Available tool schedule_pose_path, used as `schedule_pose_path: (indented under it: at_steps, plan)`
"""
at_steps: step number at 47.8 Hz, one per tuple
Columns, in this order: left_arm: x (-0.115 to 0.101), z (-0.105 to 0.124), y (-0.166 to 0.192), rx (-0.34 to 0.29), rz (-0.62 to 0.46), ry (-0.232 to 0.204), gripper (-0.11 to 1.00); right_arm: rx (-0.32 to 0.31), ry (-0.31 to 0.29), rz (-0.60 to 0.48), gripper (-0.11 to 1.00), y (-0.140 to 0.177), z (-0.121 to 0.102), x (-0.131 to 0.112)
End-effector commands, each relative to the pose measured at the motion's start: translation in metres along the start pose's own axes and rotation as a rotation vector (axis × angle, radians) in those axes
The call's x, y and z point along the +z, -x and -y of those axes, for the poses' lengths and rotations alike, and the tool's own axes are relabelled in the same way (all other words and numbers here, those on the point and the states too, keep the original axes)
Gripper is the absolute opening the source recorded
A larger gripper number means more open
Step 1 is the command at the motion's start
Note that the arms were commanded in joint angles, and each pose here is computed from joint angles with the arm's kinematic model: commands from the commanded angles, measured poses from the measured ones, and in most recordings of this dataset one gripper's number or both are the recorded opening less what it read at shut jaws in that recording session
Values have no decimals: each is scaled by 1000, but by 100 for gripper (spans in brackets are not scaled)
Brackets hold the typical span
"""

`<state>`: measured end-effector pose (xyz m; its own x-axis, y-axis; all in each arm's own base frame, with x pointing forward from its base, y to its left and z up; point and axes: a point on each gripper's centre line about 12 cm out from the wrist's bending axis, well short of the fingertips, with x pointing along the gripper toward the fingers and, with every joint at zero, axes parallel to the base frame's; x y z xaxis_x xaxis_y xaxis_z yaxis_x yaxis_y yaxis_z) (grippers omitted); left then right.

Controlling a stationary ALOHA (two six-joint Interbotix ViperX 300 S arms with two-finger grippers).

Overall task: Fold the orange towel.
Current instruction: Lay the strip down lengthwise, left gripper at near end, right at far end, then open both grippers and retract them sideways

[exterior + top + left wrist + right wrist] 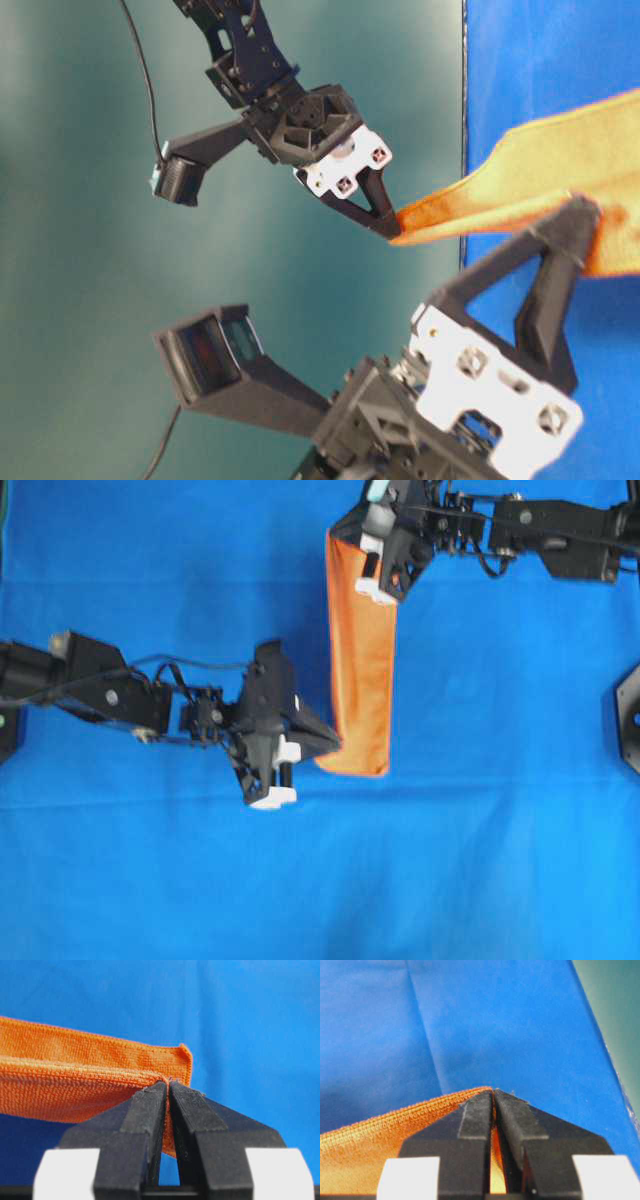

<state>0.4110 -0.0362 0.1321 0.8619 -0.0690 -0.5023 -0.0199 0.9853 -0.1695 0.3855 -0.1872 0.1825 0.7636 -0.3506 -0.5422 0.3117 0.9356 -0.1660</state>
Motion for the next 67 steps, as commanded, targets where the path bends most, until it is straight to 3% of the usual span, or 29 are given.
schedule_pose_path:
  at_steps: [1,20,27,36,40,46,57,67]
  plan:
    - [11,13,7,-30,39,-11,3,-13,2,45,3,4,6,15]
    - [11,5,2,-14,36,-3,4,-2,-1,19,3,-2,3,3]
    - [13,2,1,-7,42,0,26,0,0,23,5,-1,2,4]
    - [25,-3,7,5,59,4,67,7,19,30,57,3,-1,4]
    - [37,-1,16,3,66,-6,77,9,26,28,66,5,-3,5]
    - [57,3,38,3,57,-13,76,3,22,23,59,15,-4,7]
    - [82,6,87,5,55,-53,75,15,21,66,60,52,-13,10]
    - [79,-18,123,64,118,-93,75,55,-22,132,60,92,-29,0]
